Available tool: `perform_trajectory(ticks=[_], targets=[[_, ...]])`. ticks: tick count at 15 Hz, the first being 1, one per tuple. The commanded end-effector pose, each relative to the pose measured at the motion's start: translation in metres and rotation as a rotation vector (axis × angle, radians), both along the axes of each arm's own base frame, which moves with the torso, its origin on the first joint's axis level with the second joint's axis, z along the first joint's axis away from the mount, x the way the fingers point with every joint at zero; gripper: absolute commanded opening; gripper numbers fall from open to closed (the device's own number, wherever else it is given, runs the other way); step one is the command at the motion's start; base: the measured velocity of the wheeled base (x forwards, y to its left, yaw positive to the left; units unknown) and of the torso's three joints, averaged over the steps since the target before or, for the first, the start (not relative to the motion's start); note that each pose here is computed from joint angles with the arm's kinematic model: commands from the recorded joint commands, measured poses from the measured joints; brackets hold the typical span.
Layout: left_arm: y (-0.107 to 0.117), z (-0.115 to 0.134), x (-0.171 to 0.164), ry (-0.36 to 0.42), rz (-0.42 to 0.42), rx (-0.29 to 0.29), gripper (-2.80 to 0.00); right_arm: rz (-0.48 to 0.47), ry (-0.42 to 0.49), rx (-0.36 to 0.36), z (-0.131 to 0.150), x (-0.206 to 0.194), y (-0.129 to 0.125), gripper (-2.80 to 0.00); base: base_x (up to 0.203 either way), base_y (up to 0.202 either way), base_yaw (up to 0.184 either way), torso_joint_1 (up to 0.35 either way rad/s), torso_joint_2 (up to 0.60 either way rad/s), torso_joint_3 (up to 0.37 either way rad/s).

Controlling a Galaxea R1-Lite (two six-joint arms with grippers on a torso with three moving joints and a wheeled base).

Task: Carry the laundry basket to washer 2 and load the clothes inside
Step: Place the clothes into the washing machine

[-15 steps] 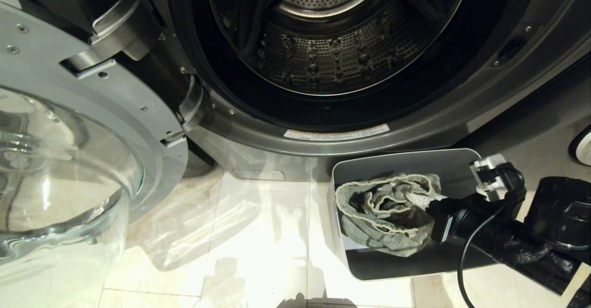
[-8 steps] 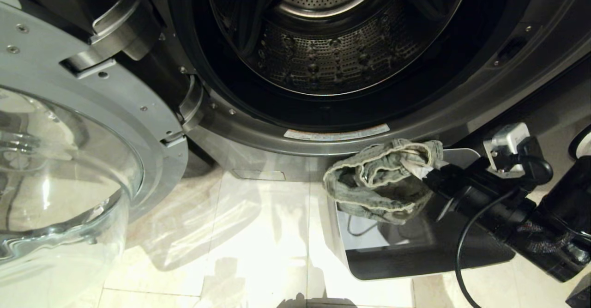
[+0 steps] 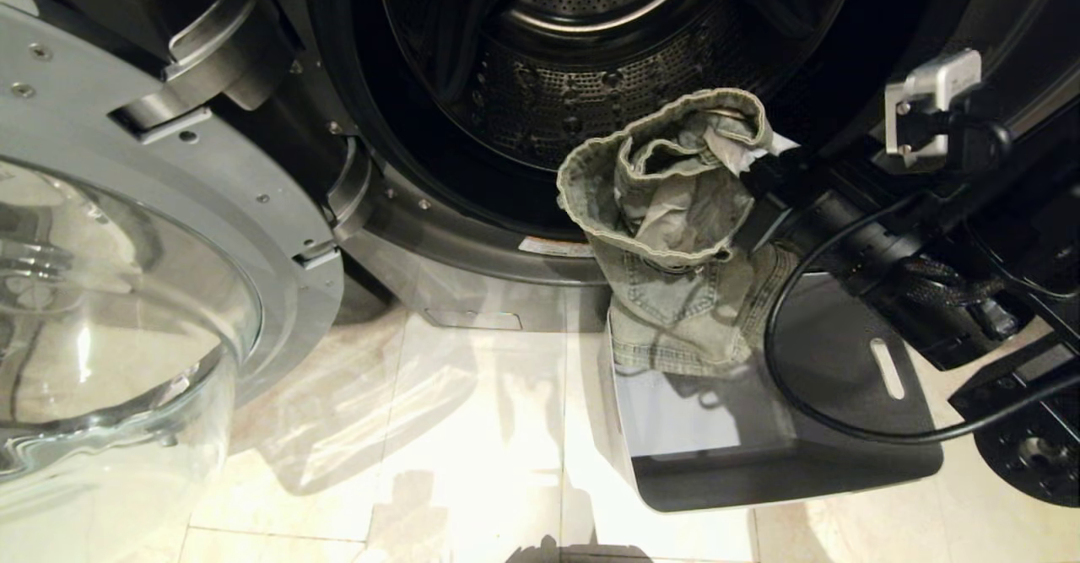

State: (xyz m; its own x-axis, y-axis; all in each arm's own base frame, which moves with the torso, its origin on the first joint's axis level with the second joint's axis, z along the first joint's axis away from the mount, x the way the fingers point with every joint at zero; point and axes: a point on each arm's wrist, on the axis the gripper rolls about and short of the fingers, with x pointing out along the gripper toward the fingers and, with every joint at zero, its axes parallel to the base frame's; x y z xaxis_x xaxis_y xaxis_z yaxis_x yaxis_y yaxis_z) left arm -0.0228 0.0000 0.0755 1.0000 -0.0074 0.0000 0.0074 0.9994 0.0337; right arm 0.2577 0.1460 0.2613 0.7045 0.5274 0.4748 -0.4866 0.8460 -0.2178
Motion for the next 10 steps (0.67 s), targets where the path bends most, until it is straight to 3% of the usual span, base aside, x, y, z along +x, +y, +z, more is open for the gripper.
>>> perform_trajectory(ticks=[1,10], targets=[[0.000,0.000,0.000,-0.002,0.000,0.000,-2.80,0.026,-0.037,0.007,0.005,0.010,0.017,-2.80,0.000,0.000,0.000,0.000,0.00,0.000],[0.000,0.000,0.000,-0.002,-0.001,0.000,-2.80,-0.015,-0.303,0.035,0.051,0.044,0.056,-2.80,0.000,0.000,0.000,0.000,0.00,0.000]])
